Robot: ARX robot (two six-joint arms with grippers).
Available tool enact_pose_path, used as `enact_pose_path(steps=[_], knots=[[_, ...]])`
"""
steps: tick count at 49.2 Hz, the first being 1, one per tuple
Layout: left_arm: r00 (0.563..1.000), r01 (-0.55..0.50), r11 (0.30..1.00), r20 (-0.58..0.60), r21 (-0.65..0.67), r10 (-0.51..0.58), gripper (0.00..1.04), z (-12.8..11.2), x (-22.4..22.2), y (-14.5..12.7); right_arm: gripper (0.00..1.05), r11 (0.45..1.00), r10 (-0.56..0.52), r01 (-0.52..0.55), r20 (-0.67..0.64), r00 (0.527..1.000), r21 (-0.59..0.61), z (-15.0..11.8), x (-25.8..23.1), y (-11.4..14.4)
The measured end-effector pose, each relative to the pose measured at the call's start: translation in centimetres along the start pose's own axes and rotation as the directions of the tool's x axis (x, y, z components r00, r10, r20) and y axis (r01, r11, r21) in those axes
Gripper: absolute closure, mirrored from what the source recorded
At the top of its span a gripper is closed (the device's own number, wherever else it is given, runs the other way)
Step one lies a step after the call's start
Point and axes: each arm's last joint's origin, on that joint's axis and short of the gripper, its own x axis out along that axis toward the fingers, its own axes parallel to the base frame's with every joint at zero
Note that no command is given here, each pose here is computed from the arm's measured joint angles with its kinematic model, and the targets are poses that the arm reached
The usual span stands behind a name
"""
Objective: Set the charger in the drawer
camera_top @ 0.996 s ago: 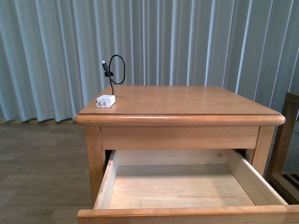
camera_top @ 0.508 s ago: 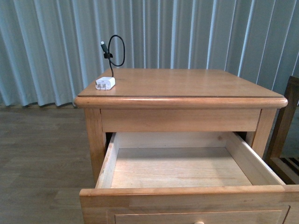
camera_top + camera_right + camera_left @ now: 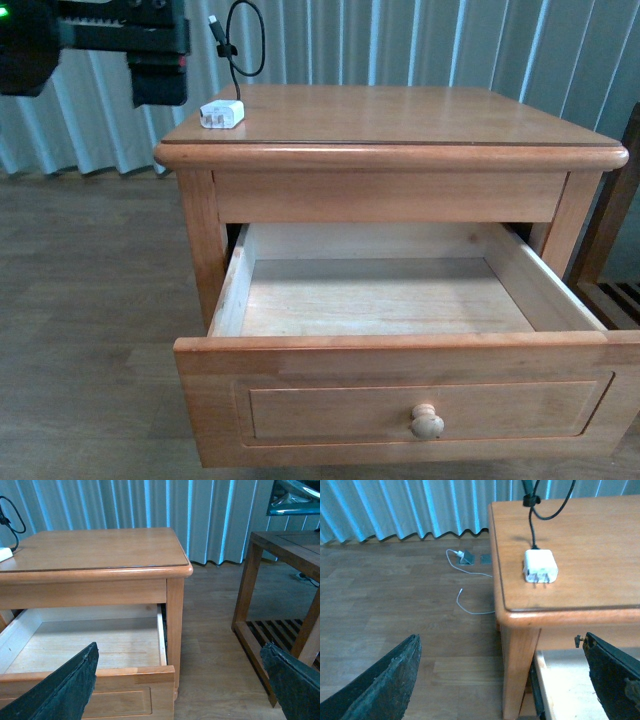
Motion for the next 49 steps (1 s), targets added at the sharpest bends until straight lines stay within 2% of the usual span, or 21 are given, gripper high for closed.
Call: enact_pose_path(steps=[17, 35, 46, 48, 49], knots=[[0.998, -0.025, 0.998, -0.065, -0.055, 0.021, 0.06, 0.3, 9.2, -4.0, 0.08, 1.000, 0.000, 0.000, 0.000, 1.000, 0.000, 0.0, 0.0, 0.0], [0.995, -0.042, 0.998, -0.094, -0.049, 0.037, 0.06, -0.9, 14.1, -6.6, 0.08, 1.000, 0.000, 0.000, 0.000, 1.000, 0.000, 0.0, 0.0, 0.0], [0.993, -0.058, 0.997, -0.103, -0.047, 0.053, 0.06, -1.4, 15.5, -7.4, 0.08, 1.000, 0.000, 0.000, 0.000, 1.000, 0.000, 0.0, 0.0, 0.0], [0.993, -0.058, 0.997, -0.104, -0.049, 0.053, 0.09, -1.4, 15.6, -7.4, 0.08, 1.000, 0.000, 0.000, 0.000, 1.000, 0.000, 0.0, 0.0, 0.0], [0.993, -0.059, 0.997, -0.105, -0.048, 0.054, 0.14, -1.4, 15.6, -7.5, 0.08, 1.000, 0.000, 0.000, 0.000, 1.000, 0.000, 0.0, 0.0, 0.0]])
